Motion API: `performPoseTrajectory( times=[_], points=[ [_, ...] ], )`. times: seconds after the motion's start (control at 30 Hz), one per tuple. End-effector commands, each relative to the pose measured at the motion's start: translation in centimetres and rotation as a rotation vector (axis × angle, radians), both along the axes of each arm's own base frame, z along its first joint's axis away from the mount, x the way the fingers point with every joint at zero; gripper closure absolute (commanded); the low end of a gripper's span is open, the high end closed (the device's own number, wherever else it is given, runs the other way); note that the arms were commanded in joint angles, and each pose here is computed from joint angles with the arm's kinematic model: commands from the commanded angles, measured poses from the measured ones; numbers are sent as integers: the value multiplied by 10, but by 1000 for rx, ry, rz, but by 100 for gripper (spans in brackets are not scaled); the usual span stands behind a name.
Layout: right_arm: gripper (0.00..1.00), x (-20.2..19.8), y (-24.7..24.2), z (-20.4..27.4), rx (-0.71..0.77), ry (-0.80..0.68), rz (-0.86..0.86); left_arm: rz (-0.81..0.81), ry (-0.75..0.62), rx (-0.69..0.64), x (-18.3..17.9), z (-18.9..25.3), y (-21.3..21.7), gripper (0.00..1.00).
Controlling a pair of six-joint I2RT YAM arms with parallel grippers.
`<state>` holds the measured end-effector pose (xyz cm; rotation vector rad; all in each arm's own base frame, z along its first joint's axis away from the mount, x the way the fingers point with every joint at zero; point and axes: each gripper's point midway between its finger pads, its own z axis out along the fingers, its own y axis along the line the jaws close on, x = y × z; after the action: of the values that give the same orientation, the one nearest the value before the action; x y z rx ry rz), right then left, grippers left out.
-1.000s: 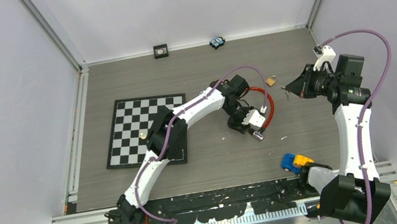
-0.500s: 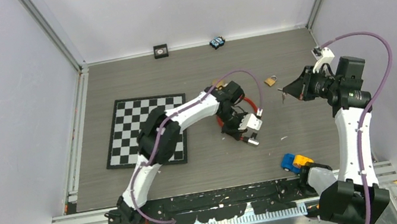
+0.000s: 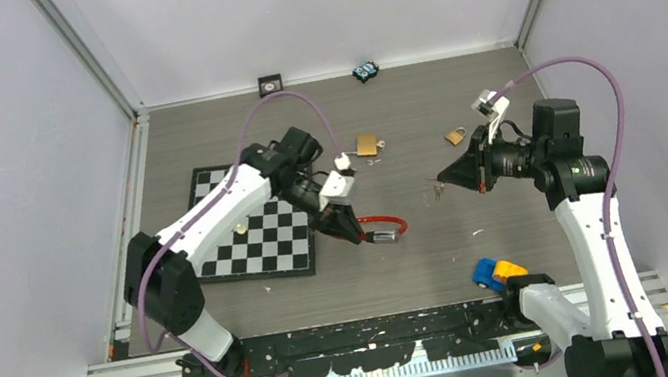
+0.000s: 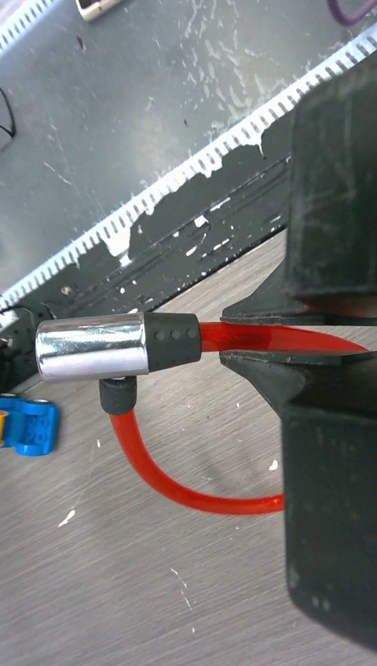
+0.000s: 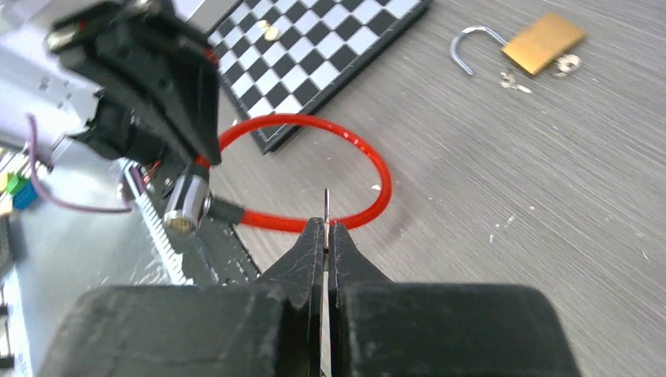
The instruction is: Unlock with the key
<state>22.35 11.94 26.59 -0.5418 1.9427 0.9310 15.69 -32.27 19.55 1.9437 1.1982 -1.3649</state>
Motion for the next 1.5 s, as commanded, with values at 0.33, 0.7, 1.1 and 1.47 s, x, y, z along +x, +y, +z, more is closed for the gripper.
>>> performPoseTrajectory(
  times=[0.33, 0.7, 1.1, 1.47],
  points=[
    [99, -13, 58, 49, -80, -235, 368, 50, 219, -275, 1, 39, 39, 100],
    [99, 5, 88, 37, -111, -240, 411, 108, 341, -241, 19, 66, 31, 100],
    [99, 12, 84, 55, -122, -261, 357, 155, 385, -56, 52, 113, 21, 100],
    [99, 18, 74, 72, -169, -302, 272, 485, 187, 61, 90, 91, 20, 100]
  ],
)
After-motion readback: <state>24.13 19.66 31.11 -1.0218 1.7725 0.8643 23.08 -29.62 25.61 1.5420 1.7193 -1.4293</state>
